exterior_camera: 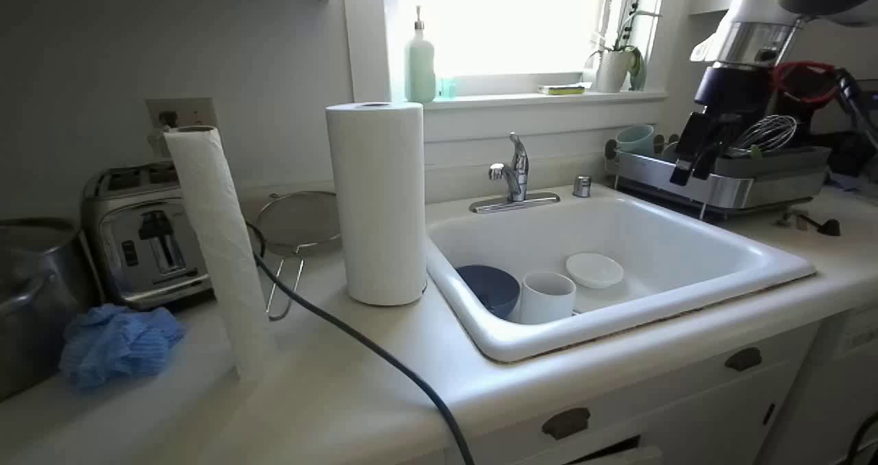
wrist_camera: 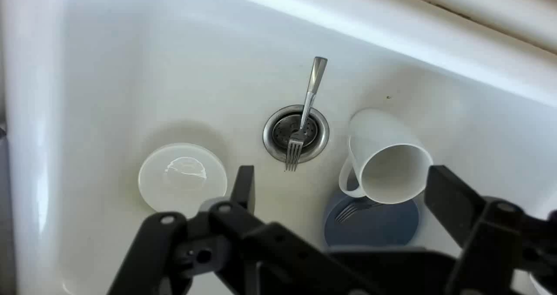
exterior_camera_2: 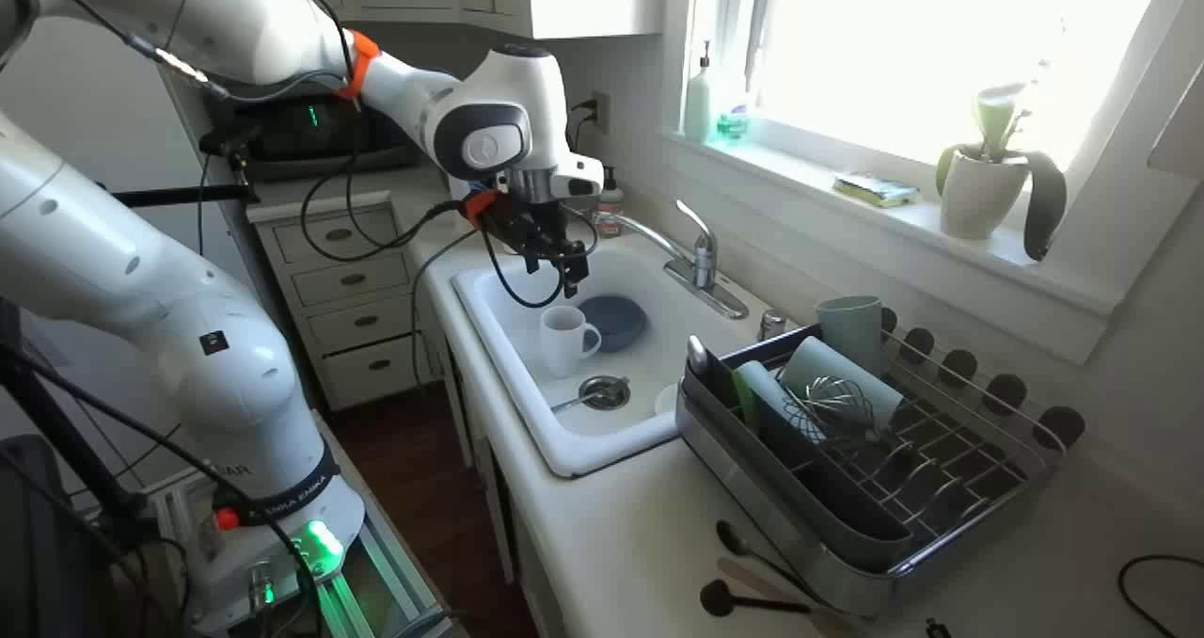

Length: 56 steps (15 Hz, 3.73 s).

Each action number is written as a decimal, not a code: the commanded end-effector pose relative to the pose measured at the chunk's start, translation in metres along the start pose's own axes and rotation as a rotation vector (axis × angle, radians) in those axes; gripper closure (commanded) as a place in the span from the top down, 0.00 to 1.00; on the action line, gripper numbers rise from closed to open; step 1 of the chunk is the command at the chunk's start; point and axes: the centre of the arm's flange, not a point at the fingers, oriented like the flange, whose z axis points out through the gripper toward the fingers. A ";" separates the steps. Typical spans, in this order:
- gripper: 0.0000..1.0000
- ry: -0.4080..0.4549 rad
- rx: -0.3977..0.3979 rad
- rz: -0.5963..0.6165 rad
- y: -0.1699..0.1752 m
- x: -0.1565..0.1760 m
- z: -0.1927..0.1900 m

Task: Remove the white mug from the sink and put it in the drying rack

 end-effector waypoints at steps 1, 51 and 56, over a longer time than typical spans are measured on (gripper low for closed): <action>1.00 0.000 0.000 0.000 0.000 0.000 0.000; 1.00 -0.268 0.082 0.680 -0.059 0.193 0.259; 1.00 -0.291 0.085 0.703 -0.059 0.197 0.271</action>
